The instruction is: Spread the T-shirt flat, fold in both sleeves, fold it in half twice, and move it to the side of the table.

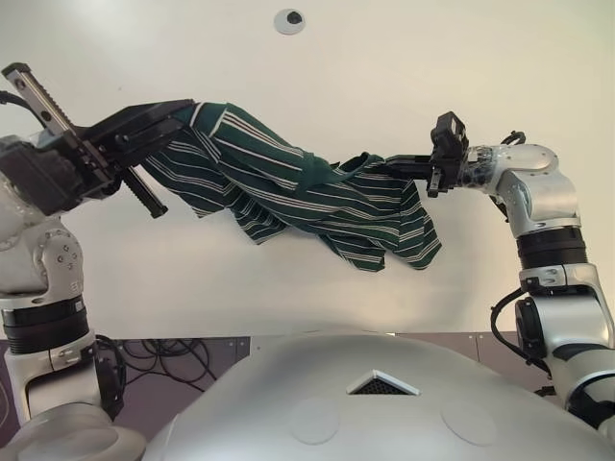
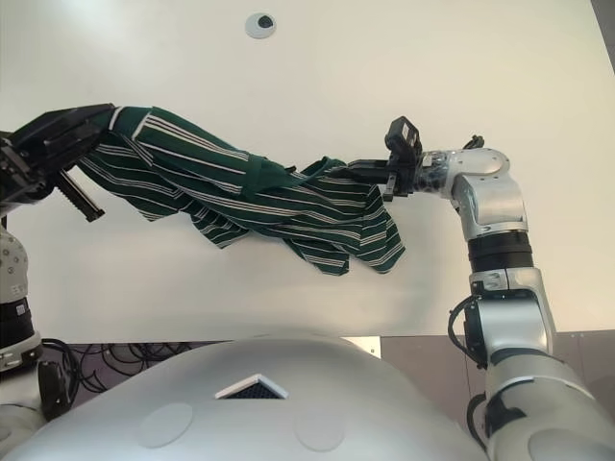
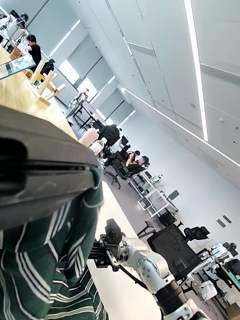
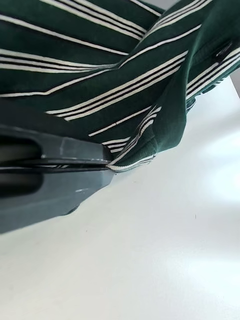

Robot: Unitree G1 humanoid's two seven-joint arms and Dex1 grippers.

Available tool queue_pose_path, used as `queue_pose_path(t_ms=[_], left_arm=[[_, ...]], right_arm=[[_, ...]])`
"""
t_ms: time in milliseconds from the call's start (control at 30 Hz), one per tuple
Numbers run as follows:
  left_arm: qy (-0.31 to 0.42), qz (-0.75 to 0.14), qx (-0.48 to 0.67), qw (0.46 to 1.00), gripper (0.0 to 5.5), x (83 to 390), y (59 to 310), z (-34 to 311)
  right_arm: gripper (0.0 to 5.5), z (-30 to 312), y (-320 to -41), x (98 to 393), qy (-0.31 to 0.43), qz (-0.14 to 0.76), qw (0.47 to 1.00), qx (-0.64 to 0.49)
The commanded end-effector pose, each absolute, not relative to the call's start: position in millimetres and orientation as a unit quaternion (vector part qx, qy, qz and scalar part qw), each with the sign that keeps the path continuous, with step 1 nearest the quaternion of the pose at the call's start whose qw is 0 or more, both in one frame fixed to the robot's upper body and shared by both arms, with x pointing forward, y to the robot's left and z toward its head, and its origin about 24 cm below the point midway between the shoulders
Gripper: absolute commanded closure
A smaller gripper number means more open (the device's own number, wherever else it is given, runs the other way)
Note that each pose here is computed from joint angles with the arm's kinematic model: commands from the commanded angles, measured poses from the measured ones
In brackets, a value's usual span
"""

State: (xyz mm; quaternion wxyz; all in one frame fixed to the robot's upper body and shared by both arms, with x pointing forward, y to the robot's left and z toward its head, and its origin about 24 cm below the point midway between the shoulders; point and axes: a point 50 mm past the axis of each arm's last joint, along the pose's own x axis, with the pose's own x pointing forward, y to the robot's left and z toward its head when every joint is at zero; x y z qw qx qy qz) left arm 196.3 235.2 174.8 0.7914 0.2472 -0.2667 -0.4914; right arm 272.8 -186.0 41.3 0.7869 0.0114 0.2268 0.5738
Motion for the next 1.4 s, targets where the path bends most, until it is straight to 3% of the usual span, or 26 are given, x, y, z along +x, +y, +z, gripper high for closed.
queue_pose_path(t_ms=[33,167,233,333,500,700,1100,1267,1400], left_arm=[[-0.272,-0.488,0.255,0.790,5.50,197.9,235.9,179.1],[-0.257,-0.415,0.291,0.823,5.50,223.5,244.8,179.2],[-0.232,-0.356,0.301,0.854,5.50,255.6,249.0,177.7],[-0.199,-0.316,0.319,0.871,5.50,294.9,241.5,174.6],[-0.164,-0.235,0.396,0.872,5.50,352.6,239.3,192.8],[-0.172,-0.171,0.460,0.855,5.50,387.3,235.9,246.6],[-0.209,-0.100,0.449,0.863,5.50,397.5,223.2,342.5],[-0.222,-0.096,0.449,0.860,5.50,395.3,219.6,356.5],[-0.217,-0.114,0.448,0.860,5.50,395.4,221.3,348.4]], right_arm=[[5.49,48.0,-192.8,274.9,0.224,0.566,0.793,-0.001],[5.49,66.7,-191.5,301.1,0.141,0.501,0.854,-0.017],[5.49,96.6,-183.6,322.4,0.041,0.461,0.886,-0.014],[5.49,131.6,-165.1,347.3,-0.051,0.419,0.906,-0.015],[5.49,180.6,-149.7,384.4,-0.121,0.331,0.929,-0.109],[5.49,242.0,-141.1,411.2,-0.174,0.251,0.930,-0.207],[5.49,320.7,-162.9,417.7,-0.230,0.081,0.902,-0.356],[5.49,339.2,-167.7,413.7,-0.255,0.053,0.890,-0.373],[5.49,340.1,-167.8,411.6,-0.270,0.065,0.887,-0.369]])
